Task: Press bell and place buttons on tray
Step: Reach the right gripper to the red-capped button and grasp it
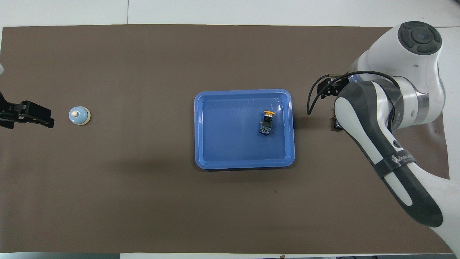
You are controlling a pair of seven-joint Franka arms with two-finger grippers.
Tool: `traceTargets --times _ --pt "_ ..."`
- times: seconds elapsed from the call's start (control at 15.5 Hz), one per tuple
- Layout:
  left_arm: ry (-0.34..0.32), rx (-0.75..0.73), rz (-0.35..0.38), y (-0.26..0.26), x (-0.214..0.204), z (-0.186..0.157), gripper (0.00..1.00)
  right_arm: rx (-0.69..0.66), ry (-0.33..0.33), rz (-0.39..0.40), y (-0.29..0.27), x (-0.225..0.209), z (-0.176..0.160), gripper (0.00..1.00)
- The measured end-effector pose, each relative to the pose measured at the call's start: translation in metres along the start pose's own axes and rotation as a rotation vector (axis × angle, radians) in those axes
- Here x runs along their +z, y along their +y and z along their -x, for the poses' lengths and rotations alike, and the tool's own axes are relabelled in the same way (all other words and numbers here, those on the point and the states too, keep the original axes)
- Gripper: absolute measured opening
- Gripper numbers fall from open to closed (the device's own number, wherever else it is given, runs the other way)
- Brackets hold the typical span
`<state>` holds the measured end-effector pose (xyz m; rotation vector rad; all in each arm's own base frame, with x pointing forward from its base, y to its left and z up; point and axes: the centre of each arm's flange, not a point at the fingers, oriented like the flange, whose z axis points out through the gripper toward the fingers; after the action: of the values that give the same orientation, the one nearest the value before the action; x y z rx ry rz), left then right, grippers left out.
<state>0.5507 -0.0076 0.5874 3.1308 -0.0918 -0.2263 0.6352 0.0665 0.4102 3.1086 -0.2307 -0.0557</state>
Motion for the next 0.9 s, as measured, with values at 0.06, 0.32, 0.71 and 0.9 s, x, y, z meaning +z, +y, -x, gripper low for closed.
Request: traceTargets --times 0.06,0.32,0.71,0.9 --pt "0.000 0.000 0.000 0.000 0.000 0.000 1.00 0.003 0.014 -0.005 0.012 0.010 -0.002 1.00" --pt "0.000 0.000 0.000 0.000 0.000 0.000 1.00 0.014 0.128 -0.035 0.045 0.077 0.012 1.00" --pt "0.000 0.000 0.000 0.000 0.000 0.000 1.00 0.022 0.134 -0.041 0.054 0.124 0.037 1.00" --pt "0.000 0.000 0.000 0.000 0.000 0.000 1.00 0.022 0.125 -0.039 0.055 0.128 0.041 0.89"
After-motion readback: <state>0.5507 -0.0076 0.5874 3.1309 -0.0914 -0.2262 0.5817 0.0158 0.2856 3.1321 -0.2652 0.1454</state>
